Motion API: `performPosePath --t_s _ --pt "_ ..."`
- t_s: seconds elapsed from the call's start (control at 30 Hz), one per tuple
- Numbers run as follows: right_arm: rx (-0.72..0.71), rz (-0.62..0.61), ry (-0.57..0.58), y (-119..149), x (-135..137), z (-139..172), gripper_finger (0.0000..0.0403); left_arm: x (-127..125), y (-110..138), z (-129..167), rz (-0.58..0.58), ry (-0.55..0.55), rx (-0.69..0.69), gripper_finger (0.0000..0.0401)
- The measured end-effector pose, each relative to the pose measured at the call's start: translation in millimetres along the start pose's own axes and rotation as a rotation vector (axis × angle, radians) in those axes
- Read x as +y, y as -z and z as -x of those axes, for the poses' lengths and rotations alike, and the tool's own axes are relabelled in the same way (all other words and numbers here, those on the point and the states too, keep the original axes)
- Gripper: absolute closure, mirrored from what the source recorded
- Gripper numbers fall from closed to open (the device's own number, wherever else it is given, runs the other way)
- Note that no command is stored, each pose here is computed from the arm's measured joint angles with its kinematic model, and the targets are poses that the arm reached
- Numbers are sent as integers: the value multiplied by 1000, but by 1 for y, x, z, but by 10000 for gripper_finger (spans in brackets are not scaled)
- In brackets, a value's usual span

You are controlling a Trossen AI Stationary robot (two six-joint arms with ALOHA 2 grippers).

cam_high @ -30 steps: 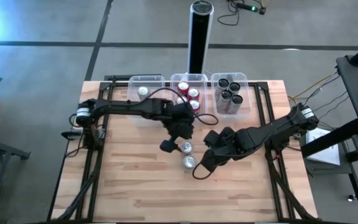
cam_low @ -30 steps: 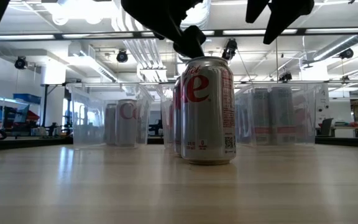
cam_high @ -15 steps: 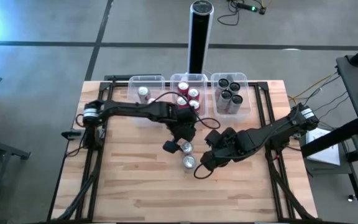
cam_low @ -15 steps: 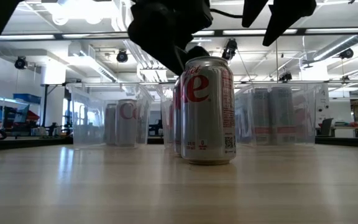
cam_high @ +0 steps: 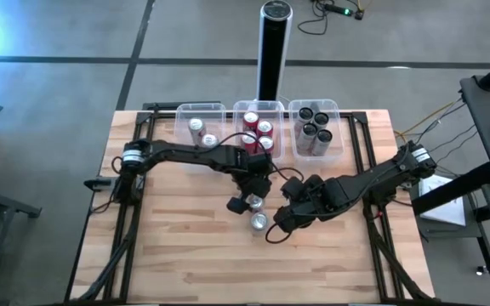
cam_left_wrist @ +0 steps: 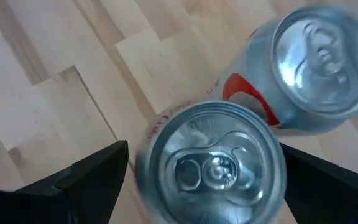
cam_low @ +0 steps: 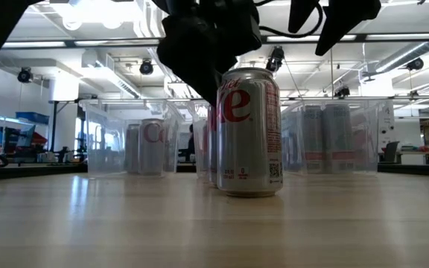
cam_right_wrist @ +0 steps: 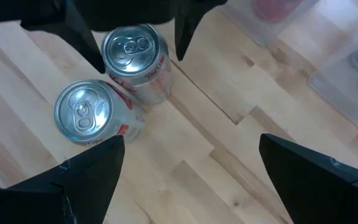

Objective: Sort soda cans
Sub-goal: Put the red-silver soda can into the left white bin

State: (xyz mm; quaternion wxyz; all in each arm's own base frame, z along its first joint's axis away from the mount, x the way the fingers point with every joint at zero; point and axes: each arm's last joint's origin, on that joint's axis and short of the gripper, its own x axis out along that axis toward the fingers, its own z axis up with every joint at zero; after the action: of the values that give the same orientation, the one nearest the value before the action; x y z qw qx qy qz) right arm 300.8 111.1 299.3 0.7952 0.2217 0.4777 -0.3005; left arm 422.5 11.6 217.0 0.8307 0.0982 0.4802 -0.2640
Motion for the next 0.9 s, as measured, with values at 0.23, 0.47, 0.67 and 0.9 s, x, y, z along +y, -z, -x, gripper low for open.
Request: performPosePath --t_s 0.23,0.47,0.67,0.9 --pt "0 -19 0 0 0 0 35 -7 9 -18 18 -36 22 35" --pt "0 -29 0 0 0 0 35 -8 4 -10 33 -63 -28 35" --pt "0 -40 0 0 0 0 35 -9 2 -7 17 -68 -43 35" --pt "-2 -40 -2 0 0 0 35 -7 4 -11 6 -119 -51 35"
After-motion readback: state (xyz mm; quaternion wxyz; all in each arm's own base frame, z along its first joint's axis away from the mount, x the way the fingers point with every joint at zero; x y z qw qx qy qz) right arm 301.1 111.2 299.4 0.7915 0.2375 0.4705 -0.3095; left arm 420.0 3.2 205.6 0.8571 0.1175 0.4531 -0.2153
